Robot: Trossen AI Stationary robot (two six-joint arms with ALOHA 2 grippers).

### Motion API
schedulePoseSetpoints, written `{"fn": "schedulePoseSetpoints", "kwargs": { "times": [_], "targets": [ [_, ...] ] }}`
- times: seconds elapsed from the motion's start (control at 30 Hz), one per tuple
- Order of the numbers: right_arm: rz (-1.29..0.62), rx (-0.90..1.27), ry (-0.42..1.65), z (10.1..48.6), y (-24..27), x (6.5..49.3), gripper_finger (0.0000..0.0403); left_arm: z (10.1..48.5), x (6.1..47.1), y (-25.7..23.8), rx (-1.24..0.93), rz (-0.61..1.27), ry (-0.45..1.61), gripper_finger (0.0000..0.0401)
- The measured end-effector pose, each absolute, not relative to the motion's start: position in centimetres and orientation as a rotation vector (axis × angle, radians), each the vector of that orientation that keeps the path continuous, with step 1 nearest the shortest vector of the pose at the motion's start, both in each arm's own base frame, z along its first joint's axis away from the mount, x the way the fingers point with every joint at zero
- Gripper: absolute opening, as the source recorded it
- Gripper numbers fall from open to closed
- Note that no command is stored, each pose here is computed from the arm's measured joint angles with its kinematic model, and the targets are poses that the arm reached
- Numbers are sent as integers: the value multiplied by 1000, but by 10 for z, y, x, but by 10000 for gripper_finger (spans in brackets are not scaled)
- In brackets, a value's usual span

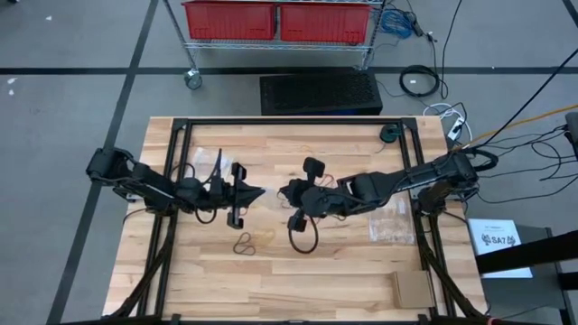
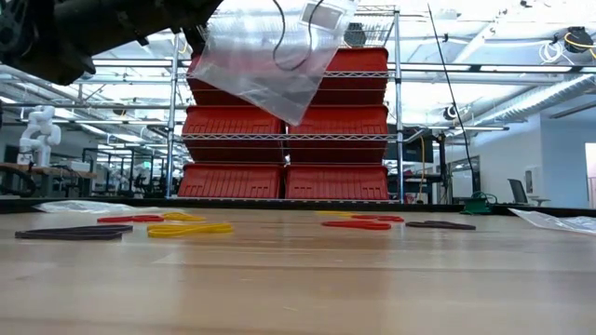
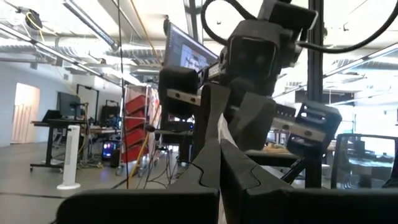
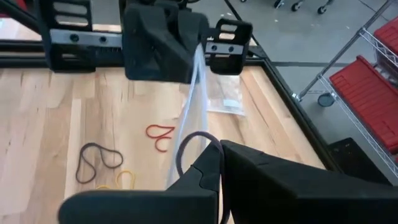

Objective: Sort rubber bands
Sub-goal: Put the bottom right purple rubber band into the zip bag

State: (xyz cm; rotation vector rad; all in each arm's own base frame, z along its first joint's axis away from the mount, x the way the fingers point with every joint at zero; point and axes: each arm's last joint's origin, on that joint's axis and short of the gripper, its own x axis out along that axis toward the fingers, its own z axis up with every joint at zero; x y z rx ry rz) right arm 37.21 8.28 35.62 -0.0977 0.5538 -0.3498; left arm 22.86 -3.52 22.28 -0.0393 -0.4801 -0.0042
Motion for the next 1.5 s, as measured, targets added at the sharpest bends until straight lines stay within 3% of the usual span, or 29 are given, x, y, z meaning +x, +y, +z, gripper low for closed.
{"fn": "schedulePoseSetpoints", "kwargs": {
  "times": [1.2, 1.5],
  "targets": [
    [-373, -131, 575, 347, 93, 374, 0, 220, 230, -33, -35, 19, -448, 0],
    [-413, -75, 613, 343, 74, 378, 3, 220, 230, -33, -38, 19, -448, 0]
  ]
}}
